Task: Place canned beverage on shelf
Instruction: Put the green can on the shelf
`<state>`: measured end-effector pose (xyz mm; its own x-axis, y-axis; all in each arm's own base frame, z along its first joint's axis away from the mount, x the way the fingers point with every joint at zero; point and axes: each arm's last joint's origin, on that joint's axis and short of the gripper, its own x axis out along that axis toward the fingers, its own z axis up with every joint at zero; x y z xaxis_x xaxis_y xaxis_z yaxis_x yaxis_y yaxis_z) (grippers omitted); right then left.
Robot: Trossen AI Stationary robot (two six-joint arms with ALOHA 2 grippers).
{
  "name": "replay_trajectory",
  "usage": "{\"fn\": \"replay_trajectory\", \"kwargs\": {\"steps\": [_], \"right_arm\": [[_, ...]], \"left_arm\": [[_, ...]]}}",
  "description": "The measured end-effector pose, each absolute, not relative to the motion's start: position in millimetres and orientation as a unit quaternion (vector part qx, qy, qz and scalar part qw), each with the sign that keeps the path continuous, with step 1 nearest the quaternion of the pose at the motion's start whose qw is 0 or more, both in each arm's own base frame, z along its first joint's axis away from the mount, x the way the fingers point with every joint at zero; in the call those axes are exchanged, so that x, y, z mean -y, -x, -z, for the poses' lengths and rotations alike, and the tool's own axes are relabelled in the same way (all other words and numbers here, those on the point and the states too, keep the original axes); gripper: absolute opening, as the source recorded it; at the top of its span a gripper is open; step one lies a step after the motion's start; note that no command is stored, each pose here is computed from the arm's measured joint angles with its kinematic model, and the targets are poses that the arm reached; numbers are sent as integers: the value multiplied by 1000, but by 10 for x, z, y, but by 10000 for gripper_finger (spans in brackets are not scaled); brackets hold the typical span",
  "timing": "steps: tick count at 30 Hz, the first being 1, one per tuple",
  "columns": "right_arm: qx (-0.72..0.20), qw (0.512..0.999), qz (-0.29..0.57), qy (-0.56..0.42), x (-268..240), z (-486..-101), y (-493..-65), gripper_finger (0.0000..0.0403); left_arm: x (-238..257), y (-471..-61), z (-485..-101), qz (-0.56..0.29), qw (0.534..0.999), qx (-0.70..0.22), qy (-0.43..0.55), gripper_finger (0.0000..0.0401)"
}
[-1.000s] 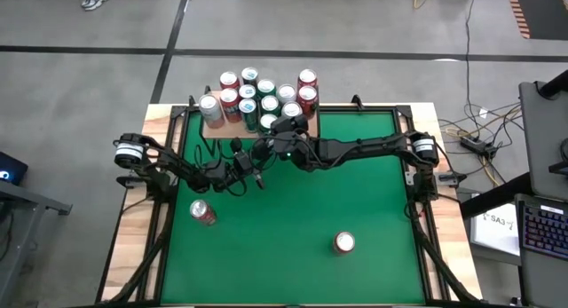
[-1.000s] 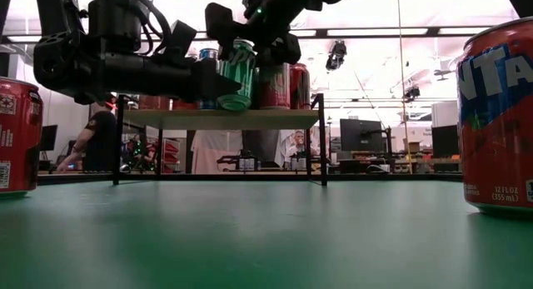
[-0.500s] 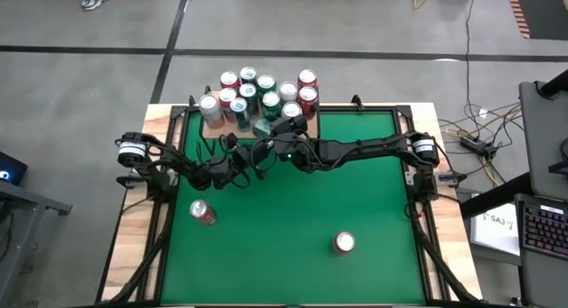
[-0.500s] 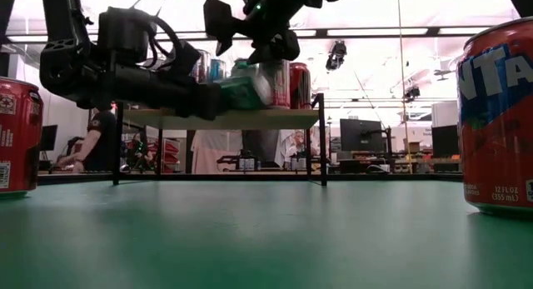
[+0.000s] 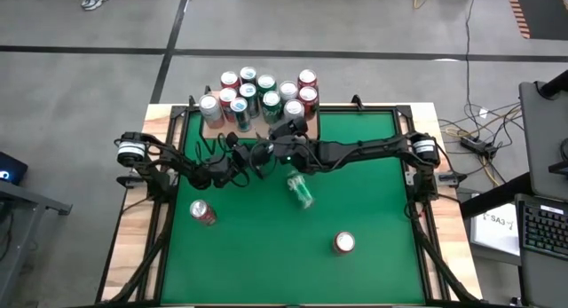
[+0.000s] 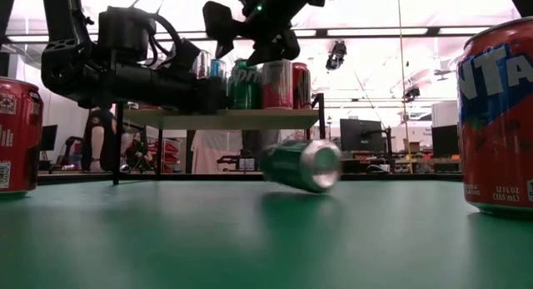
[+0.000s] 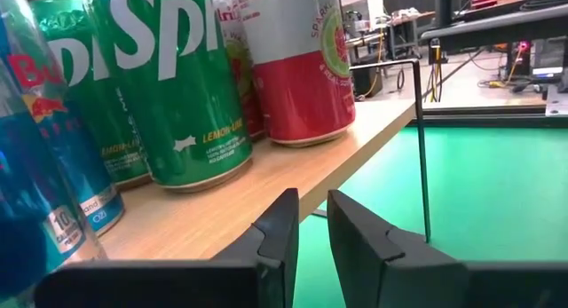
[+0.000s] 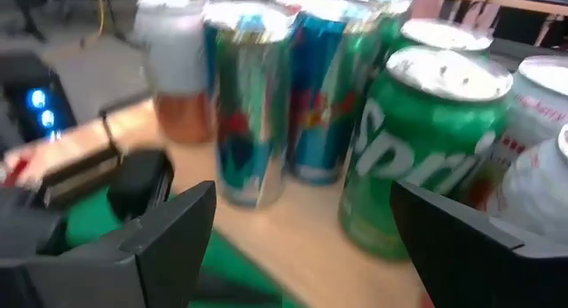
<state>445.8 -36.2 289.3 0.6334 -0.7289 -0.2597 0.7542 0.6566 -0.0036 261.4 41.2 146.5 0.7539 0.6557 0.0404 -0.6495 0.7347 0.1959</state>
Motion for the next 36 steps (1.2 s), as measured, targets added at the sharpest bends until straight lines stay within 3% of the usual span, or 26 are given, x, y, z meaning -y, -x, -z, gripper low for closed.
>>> {"fn": "replay_trajectory", "kwargs": {"steps": [3,7,15,20,24,29,36], "right_arm": [[-170,911,374,-44,300,-2952,-4351,326],[-257,926,260,-89,250,-3078,-4124,326],[-368,871,242,-219,153,-3030,-3838,326],[-429,821,231,-297,57,-2939,-3752,325],[-506,745,260,-348,-47,-2823,-3606,325],[-583,673,301,-341,-203,-2637,-3504,325],[-628,632,325,-316,-284,-2383,-3547,325]], "left_arm": [[-386,-2612,-1458,-345,933,-17,-100,47],[-292,-2595,-1451,-327,939,-18,-101,47],[-41,-2515,-1641,-238,966,30,-95,47],[74,-2390,-1794,-219,968,58,-105,47],[156,-2276,-1912,-203,970,87,-103,47],[181,-2146,-2018,-199,967,111,-110,47],[171,-2082,-2078,-203,965,118,-120,47]]}}
